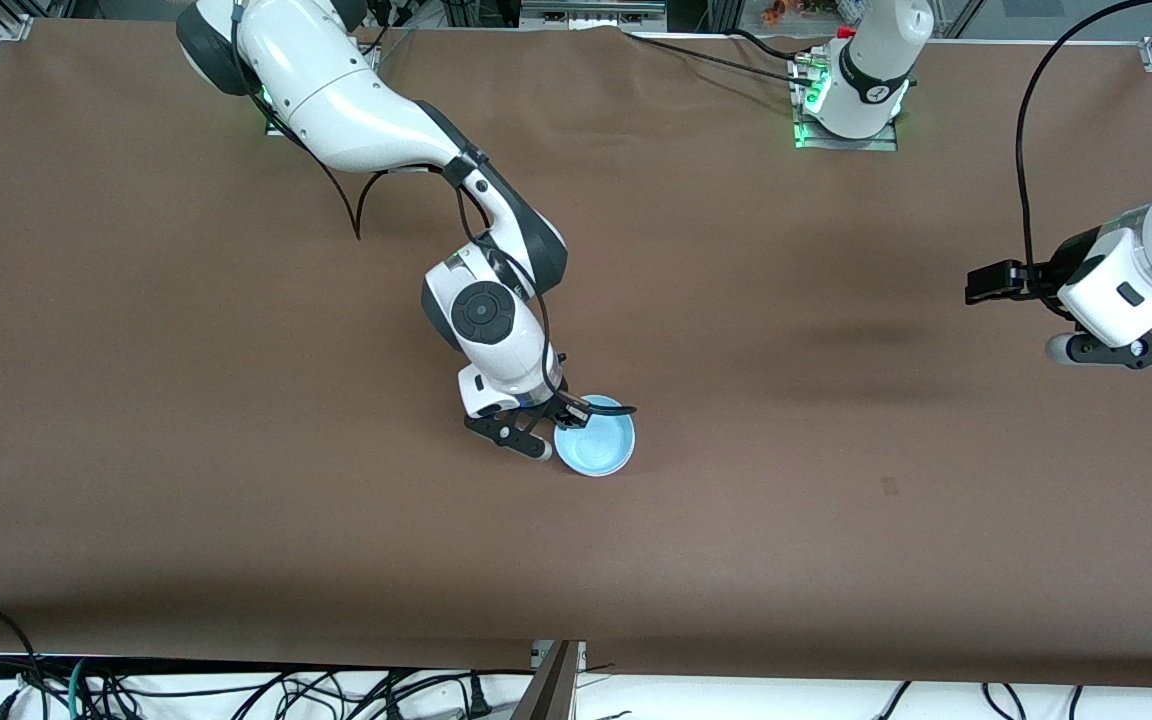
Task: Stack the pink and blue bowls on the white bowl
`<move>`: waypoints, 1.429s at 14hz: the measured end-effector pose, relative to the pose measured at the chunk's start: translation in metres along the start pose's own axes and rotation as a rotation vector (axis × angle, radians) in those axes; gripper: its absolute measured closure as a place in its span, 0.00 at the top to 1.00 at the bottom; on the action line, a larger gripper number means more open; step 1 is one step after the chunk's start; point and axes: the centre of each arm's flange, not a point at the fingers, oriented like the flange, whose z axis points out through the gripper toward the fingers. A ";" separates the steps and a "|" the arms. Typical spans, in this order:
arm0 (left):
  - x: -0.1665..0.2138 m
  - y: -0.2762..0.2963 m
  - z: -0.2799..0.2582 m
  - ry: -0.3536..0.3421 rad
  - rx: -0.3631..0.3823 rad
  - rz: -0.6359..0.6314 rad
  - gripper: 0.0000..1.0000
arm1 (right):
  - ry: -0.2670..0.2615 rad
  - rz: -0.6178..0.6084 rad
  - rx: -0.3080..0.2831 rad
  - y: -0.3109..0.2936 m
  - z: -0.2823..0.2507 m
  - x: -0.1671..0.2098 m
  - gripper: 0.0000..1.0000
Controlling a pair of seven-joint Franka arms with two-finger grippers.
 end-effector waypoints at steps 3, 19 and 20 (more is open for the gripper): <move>0.000 -0.003 0.000 0.000 -0.001 -0.003 1.00 | 0.000 0.000 0.002 0.001 0.006 0.000 0.03; 0.000 -0.002 0.000 0.002 -0.002 -0.001 1.00 | 0.013 -0.011 0.035 -0.006 0.005 -0.007 0.59; 0.000 -0.002 0.000 0.002 -0.002 -0.001 1.00 | 0.015 -0.011 0.038 -0.007 0.004 -0.007 0.68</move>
